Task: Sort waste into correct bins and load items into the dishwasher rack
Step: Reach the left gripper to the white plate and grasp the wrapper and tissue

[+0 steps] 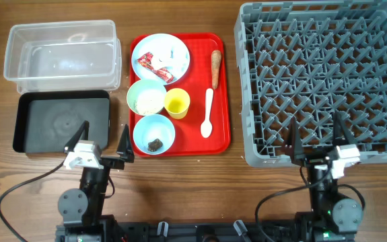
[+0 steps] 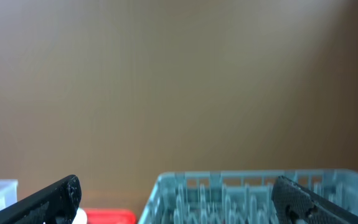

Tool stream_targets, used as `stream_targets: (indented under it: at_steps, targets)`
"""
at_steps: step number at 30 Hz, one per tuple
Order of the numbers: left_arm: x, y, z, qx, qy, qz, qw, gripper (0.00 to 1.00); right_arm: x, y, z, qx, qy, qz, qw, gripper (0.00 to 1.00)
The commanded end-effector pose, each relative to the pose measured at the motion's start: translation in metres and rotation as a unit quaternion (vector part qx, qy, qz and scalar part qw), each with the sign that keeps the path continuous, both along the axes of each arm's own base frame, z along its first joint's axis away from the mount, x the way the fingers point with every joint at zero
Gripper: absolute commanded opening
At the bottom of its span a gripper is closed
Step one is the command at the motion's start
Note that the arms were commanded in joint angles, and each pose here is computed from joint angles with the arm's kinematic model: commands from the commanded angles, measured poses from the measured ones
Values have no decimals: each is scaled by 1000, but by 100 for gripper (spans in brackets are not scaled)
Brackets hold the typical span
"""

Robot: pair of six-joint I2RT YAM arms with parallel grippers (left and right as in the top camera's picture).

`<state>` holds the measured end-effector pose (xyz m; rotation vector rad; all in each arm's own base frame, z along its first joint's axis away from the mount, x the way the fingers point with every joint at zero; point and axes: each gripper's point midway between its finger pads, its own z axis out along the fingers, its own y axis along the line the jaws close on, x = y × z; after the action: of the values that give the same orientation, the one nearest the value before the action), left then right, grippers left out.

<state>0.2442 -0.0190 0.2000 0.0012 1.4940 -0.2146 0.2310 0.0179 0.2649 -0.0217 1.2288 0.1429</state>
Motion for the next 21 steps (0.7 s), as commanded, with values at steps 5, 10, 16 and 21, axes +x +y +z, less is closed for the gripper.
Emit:
stream_targets:
  at_steps: [5, 10, 16, 21]
  targets:
    - [14, 0, 127, 9, -8, 0, 1000, 100, -20, 11, 84, -5, -59, 34, 998, 100]
    - [84, 4, 179, 5, 111, -1, 994, 100, 6, 23, 109, -15, 18, 66, 998, 100]
    - [177, -9, 176, 3, 251, -21, 968, 100, 43, 25, 97, -10, 163, 71, 984, 100]
    - [251, -44, 134, 55, 332, -36, 941, 100, 67, 26, 71, -5, 263, 71, 962, 100]
